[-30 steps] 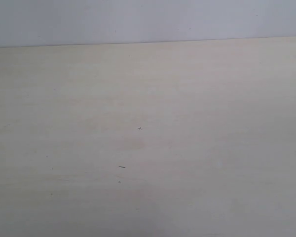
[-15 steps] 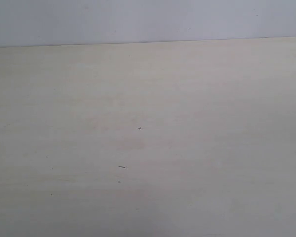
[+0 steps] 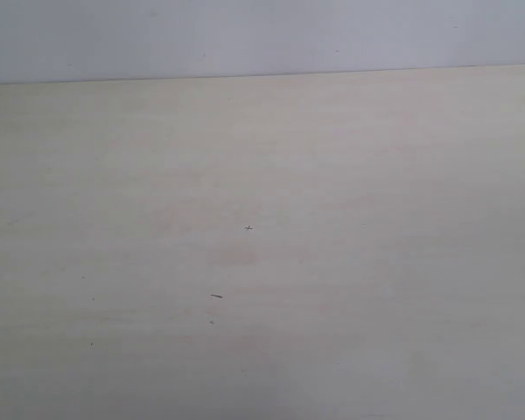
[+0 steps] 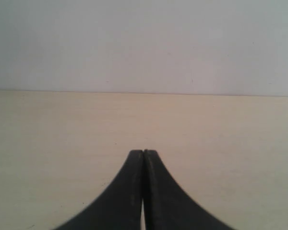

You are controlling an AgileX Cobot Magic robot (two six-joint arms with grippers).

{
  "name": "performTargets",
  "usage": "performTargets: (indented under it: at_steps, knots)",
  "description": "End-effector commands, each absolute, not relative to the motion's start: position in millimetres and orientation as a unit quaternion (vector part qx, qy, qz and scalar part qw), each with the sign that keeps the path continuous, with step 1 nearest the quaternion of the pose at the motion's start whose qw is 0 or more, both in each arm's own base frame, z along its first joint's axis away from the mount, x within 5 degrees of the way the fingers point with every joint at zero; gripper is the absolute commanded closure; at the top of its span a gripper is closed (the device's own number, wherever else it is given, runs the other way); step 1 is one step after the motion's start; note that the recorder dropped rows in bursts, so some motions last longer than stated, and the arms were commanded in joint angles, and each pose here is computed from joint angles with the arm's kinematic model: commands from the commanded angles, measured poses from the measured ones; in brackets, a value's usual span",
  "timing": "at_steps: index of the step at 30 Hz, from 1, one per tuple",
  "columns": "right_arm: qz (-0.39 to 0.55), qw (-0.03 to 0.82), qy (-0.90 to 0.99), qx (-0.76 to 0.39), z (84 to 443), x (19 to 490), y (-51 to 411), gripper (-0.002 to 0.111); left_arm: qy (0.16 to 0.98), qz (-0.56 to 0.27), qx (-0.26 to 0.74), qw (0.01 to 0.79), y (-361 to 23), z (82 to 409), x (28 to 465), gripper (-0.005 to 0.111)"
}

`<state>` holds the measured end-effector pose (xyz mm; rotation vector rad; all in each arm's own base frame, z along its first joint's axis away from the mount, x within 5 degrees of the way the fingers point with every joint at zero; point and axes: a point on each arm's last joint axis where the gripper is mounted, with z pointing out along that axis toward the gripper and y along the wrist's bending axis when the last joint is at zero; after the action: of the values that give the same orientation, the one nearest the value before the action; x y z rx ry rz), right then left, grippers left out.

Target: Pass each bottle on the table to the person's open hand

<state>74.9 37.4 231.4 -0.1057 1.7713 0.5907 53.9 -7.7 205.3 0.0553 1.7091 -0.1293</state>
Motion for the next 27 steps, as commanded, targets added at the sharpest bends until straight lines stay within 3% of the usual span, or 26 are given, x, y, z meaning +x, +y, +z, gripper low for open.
performTargets:
  at_steps: [1, 4, 27]
  knots:
    - [0.253, 0.598, 0.759, -0.046, 231.7, 74.6, 37.0, 0.108, 0.753, -0.050, 0.024, 0.655, -6.8, 202.4, 54.1, 0.107]
    - [0.253, 0.598, 0.759, -0.046, 231.7, 74.6, 37.0, 0.108, 0.766, -0.036, 0.028, 0.642, -5.6, 189.7, 55.4, 0.107]
    - [0.255, 0.600, 0.757, -0.046, 232.3, 74.7, 37.1, 0.108, 0.786, -0.031, 0.031, 0.617, -5.2, 184.0, 54.2, 0.107]
